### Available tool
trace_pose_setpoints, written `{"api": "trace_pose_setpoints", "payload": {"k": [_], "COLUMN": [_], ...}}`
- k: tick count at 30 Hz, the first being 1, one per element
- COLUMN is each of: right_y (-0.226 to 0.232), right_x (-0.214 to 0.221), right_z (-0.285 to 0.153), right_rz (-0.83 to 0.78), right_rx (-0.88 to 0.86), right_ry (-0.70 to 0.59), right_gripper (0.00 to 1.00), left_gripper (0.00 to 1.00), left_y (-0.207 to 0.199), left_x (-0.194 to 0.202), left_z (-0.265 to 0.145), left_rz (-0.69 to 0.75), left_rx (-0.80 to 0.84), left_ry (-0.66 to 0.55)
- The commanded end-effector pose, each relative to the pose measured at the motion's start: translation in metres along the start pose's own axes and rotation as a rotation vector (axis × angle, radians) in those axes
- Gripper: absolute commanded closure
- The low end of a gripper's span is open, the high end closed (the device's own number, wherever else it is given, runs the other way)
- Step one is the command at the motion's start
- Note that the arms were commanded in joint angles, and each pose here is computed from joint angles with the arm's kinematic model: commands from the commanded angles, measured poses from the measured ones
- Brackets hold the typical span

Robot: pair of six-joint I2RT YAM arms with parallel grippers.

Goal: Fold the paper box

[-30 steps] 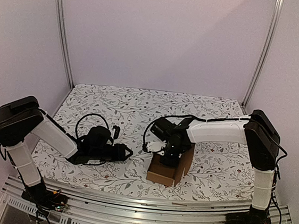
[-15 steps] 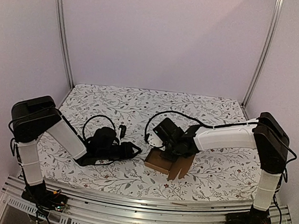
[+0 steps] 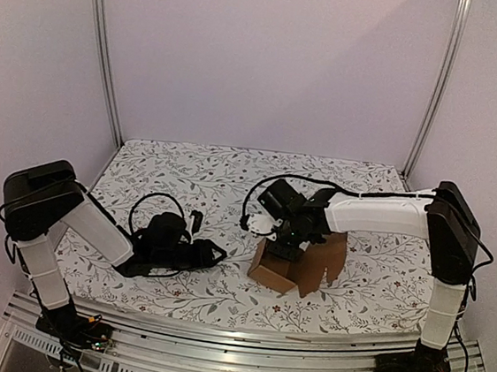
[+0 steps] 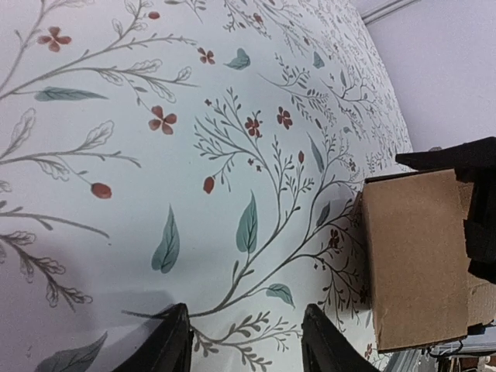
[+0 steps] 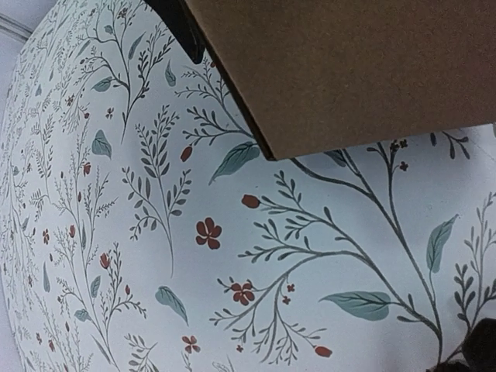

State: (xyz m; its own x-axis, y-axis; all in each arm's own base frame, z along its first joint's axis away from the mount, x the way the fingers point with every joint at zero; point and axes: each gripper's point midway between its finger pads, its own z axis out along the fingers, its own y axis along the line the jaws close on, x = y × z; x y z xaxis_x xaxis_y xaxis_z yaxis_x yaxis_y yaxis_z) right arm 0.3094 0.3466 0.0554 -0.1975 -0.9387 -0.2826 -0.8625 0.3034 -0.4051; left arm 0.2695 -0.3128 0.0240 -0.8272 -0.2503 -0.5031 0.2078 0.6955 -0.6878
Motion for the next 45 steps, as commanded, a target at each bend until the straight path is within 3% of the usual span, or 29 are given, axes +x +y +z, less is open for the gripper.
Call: {"api": "trace_pose_setpoints", "payload": {"k": [1, 8, 13, 15, 16, 20, 23, 26, 32, 39, 45], "right_y": [-0.015, -0.048, -0.072, -0.091, -0.1, -0.115, -0.103, -0.076, -0.045, -0.01, 0.011], "right_x": [-0.026, -0.035, 0.008, 0.035, 0.051, 0.11, 0.135, 0.128, 0.105, 0.082, 0.058], "right_z": [-0.068, -0.132, -0.144, -0.151, -0.151, -0.157, -0.153, -0.148, -0.135, -0.111, -0.095], "right_rz": [0.003, 0.04, 0.199, 0.319, 0.39, 0.708, 0.813, 0.887, 0.983, 0.968, 0.942], "right_rx": [-0.07, -0.006, -0.032, -0.051, -0.071, -0.235, -0.376, -0.601, -0.922, -1.129, -1.237], "right_ry": [-0.11, -0.183, -0.133, -0.123, -0.116, -0.136, -0.123, -0.136, -0.157, -0.083, -0.015], "right_gripper": [0.63, 0.52, 0.21, 0.03, 0.01, 0.01, 0.11, 0.18, 0.26, 0.31, 0.47], "left_gripper": [0.51, 0.49, 0.49, 0.49, 0.48, 0.47, 0.47, 0.48, 0.48, 0.48, 0.48], "left_y": [0.034, 0.007, -0.022, -0.046, -0.066, -0.127, -0.134, -0.135, -0.124, -0.094, -0.078], "left_x": [0.025, 0.004, -0.022, -0.036, -0.044, -0.07, -0.071, -0.074, -0.078, -0.074, -0.073], "left_z": [-0.014, -0.02, -0.032, -0.041, -0.046, -0.049, -0.039, -0.037, -0.056, -0.091, -0.11], "left_rz": [0.062, 0.206, 0.318, 0.364, 0.399, 0.514, 0.557, 0.555, 0.501, 0.459, 0.457], "left_rx": [-0.153, -0.139, -0.143, -0.105, -0.059, -0.011, -0.075, -0.114, -0.146, -0.217, -0.27], "left_ry": [0.094, 0.087, 0.029, -0.016, -0.046, -0.065, -0.026, -0.035, -0.077, -0.112, -0.121]}}
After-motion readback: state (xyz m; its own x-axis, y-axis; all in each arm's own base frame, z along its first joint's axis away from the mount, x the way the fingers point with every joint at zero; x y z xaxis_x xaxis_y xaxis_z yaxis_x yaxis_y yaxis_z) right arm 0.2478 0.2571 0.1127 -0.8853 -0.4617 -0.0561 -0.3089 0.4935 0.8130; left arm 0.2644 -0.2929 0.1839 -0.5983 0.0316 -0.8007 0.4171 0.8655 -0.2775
